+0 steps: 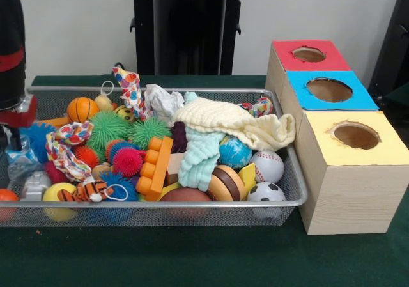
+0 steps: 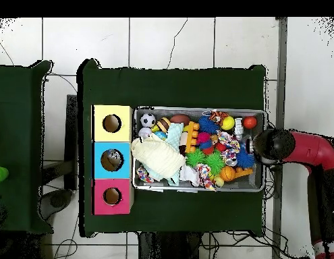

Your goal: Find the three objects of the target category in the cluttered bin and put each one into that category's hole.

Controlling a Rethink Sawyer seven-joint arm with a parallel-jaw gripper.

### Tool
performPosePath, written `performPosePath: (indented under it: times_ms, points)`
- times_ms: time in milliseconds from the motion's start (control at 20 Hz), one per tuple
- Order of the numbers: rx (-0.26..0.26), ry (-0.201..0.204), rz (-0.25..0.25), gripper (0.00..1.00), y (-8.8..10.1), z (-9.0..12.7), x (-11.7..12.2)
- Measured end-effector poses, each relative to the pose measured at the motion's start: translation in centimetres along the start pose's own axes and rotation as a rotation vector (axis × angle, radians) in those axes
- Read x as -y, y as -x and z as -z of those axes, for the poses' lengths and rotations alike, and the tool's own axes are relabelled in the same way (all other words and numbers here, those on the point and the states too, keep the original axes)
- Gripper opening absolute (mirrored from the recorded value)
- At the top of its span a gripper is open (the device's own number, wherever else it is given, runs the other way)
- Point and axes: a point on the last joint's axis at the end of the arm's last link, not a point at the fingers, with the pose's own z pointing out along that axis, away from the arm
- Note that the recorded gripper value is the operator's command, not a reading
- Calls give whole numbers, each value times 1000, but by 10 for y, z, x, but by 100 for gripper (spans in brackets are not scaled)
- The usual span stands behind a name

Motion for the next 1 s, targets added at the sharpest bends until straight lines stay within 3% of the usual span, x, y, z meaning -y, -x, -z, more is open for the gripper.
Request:
performPosePath:
  times_ms: [200,400,750,1000]
  points:
    - [7,2,-13,0,0,6,5]
    - [11,6,-12,0,-1,27,1]
    - [-17,9,-24,0,-5,94,-4]
    - [-5,3,-62,0,-5,158,4]
